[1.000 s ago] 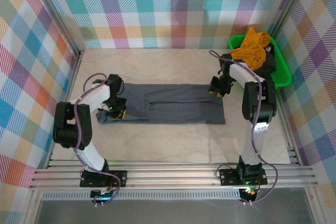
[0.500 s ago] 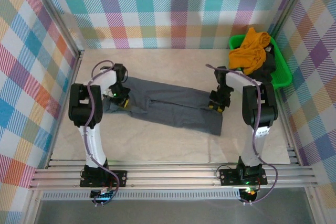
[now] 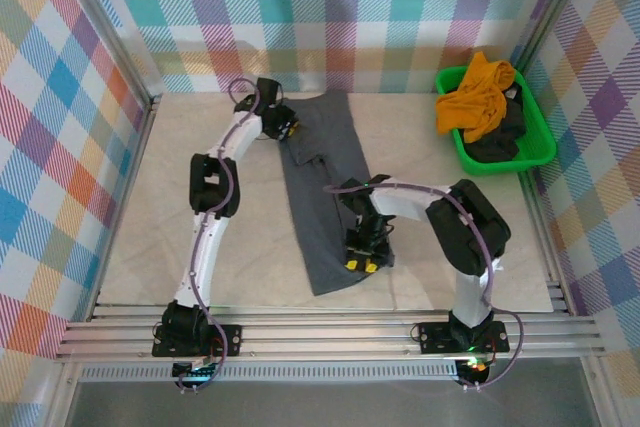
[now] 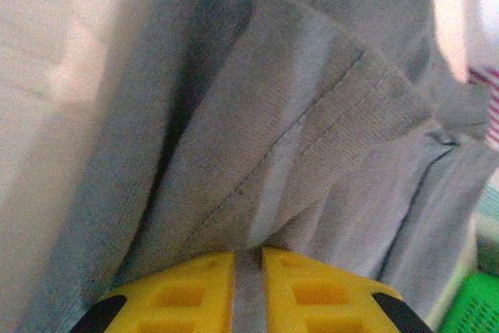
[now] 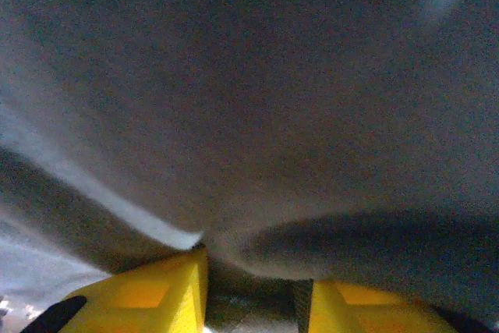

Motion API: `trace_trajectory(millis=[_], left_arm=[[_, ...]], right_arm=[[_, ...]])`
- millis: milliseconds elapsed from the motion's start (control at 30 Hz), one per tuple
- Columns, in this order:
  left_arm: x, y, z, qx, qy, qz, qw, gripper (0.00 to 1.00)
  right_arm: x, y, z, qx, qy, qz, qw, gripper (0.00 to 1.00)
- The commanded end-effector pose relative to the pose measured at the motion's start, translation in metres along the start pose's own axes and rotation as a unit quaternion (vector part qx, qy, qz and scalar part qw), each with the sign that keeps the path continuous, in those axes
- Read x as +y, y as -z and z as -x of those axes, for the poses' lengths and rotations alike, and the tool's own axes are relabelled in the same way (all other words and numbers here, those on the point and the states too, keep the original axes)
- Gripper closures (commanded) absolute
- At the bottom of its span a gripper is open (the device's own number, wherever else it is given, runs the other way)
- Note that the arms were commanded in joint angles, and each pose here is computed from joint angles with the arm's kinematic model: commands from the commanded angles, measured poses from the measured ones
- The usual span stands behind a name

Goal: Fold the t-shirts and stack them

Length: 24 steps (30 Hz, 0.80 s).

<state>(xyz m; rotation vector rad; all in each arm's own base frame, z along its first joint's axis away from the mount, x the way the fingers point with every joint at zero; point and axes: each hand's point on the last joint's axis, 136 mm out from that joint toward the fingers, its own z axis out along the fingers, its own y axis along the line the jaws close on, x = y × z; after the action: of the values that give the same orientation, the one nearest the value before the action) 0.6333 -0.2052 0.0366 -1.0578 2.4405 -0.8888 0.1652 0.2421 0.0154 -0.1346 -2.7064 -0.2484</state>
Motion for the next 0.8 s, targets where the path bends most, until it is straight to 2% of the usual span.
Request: trace_trajectory(millis=[0,100,200,300,333,433,500,567,700,767], left_arm=[[0.016,-0.031,-0.024,0.033,0.017,0.01,0.999,0.8],[-0.002,-0.018,-0.018,0.018,0.011,-0.008,1.0,0.71],[-0.046,0.02,-0.008,-0.008,-0.018,-0.051,0.999,0.47],[-0.079,0.07,-0.003,-0.034,-0.038,-0.065,0.997,0.32],[-0.084,0.085,-0.004,-0.038,-0.041,-0.063,0.996,0.24],[-0.086,0.13,-0.017,-0.04,-0.067,-0.03,0.996,0.21],[-0.074,0.152,-0.035,-0.025,-0.084,0.002,0.996,0.21],[-0.046,0.169,-0.055,-0.005,-0.087,0.041,0.995,0.21],[0.042,0.199,-0.111,0.069,-0.056,0.109,0.99,0.27],[0.093,0.208,-0.152,0.133,-0.045,0.135,0.981,0.36]], right_arm=[[0.032,-0.013,0.006,0.017,0.007,0.035,0.999,0.64],[0.047,-0.001,0.01,0.007,0.019,0.051,0.999,0.63],[0.054,0.023,0.007,-0.011,0.029,0.066,0.997,0.59],[0.05,0.05,0.001,-0.03,0.029,0.082,0.996,0.54],[0.047,0.059,0.0,-0.036,0.027,0.087,0.995,0.53],[0.029,0.088,-0.003,-0.056,0.016,0.107,0.993,0.48],[0.012,0.105,-0.003,-0.074,0.002,0.119,0.99,0.47],[-0.007,0.117,0.0,-0.092,-0.011,0.13,0.987,0.47],[-0.043,0.119,0.005,-0.106,-0.037,0.149,0.982,0.48],[-0.053,0.112,0.002,-0.096,-0.039,0.147,0.984,0.48]])
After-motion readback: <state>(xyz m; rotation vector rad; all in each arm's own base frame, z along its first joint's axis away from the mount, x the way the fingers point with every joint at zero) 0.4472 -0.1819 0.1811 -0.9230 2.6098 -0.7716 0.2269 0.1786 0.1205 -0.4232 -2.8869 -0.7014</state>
